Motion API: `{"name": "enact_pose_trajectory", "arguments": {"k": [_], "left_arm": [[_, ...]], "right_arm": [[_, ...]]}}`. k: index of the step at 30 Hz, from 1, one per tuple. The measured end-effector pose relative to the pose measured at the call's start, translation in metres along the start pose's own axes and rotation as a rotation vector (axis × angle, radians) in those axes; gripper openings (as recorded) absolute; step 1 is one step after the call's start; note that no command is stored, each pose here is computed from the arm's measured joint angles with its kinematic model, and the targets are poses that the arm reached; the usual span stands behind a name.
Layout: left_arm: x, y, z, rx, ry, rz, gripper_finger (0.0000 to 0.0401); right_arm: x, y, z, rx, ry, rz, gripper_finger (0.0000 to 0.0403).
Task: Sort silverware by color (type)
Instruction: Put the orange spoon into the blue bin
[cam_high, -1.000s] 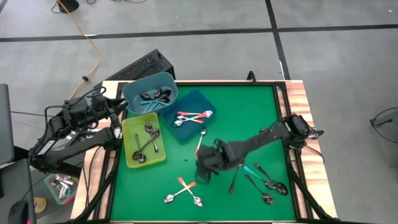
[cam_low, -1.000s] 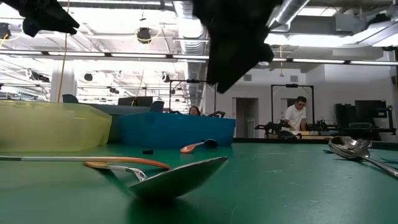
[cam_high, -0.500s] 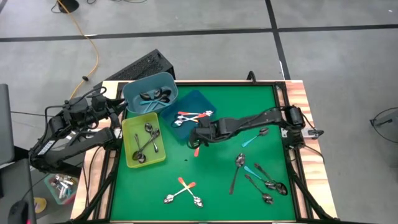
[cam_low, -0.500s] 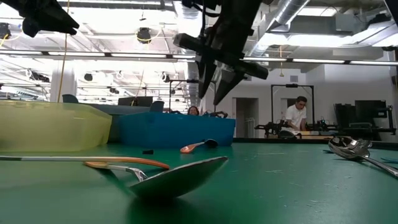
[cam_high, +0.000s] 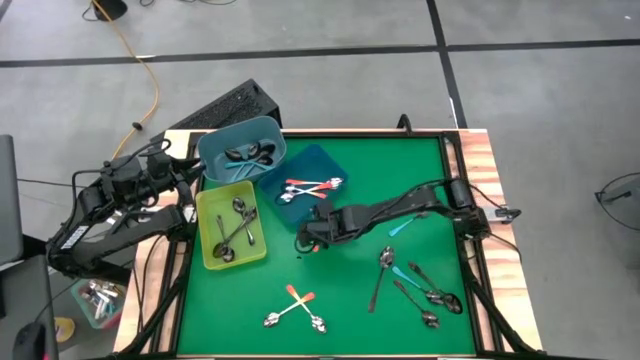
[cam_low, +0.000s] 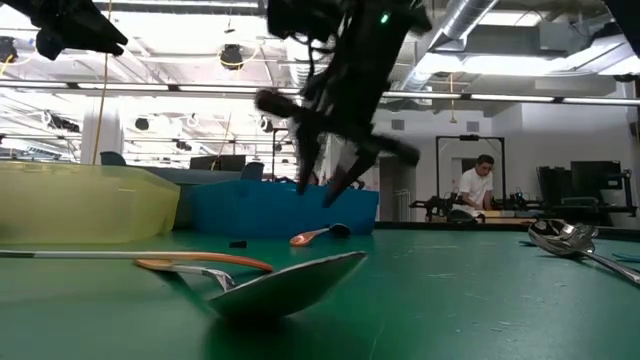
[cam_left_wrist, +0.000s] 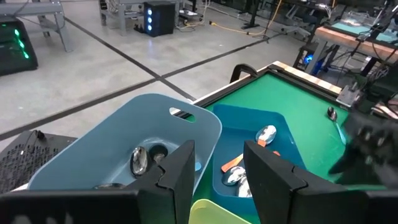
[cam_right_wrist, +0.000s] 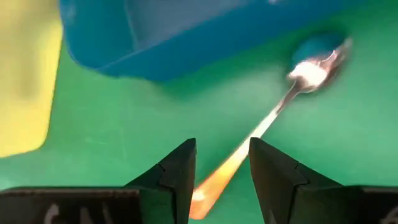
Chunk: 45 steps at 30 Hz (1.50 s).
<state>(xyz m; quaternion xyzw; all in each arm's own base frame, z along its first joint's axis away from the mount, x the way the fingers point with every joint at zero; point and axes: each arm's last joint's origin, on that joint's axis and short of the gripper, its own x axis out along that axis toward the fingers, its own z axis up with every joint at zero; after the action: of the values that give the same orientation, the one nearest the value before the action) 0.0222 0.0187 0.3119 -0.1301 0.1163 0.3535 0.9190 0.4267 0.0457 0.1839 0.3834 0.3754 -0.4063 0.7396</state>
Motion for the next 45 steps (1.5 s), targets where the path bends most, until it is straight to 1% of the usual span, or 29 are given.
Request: {"name": "enact_pose_trajectory", "arguments": {"k": [1, 3, 5, 8, 10, 13, 15, 20, 35, 42, 45], "left_arm": [[0.000, 0.000, 0.000, -0.003, 0.000, 0.000, 0.0122], [0.000, 0.000, 0.000, -0.012, 0.000, 0.000, 0.0122], [0.000, 0.000, 0.000, -0.013, -0.001, 0.000, 0.0122], [0.000, 0.000, 0.000, -0.014, -0.001, 0.001, 0.0122], [0.000, 0.000, 0.000, -0.015, -0.002, 0.000, 0.0122], [0.000, 0.000, 0.000, -0.015, -0.004, 0.000, 0.0122], [0.000, 0.000, 0.001, -0.016, -0.008, -0.001, 0.0122], [0.000, 0.000, 0.002, -0.017, -0.016, 0.002, 0.0122], [0.000, 0.000, 0.002, -0.018, -0.017, 0.004, 0.0122], [0.000, 0.000, 0.002, -0.021, -0.017, 0.004, 0.0122], [0.000, 0.000, 0.002, -0.021, -0.017, 0.004, 0.0122]], "right_arm": [[0.003, 0.001, -0.002, 0.021, 0.001, 0.009, 0.0159], [0.008, 0.001, -0.006, 0.027, 0.007, -0.003, 0.0159], [0.010, 0.004, -0.005, 0.040, -0.001, 0.018, 0.0159], [0.017, -0.003, -0.006, 0.023, 0.013, -0.046, 0.0159], [0.021, -0.003, -0.006, 0.033, 0.011, -0.045, 0.0159], [0.026, -0.006, -0.005, 0.031, 0.017, -0.076, 0.0159], [0.032, -0.004, -0.006, 0.038, 0.014, -0.060, 0.0159], [0.040, -0.006, -0.008, 0.034, 0.034, -0.077, 0.0159], [0.040, -0.006, -0.008, 0.034, 0.044, -0.078, 0.0159], [0.033, -0.005, -0.013, 0.020, 0.048, -0.071, 0.0159], [0.029, 0.000, -0.013, 0.020, 0.043, -0.052, 0.0159]]}}
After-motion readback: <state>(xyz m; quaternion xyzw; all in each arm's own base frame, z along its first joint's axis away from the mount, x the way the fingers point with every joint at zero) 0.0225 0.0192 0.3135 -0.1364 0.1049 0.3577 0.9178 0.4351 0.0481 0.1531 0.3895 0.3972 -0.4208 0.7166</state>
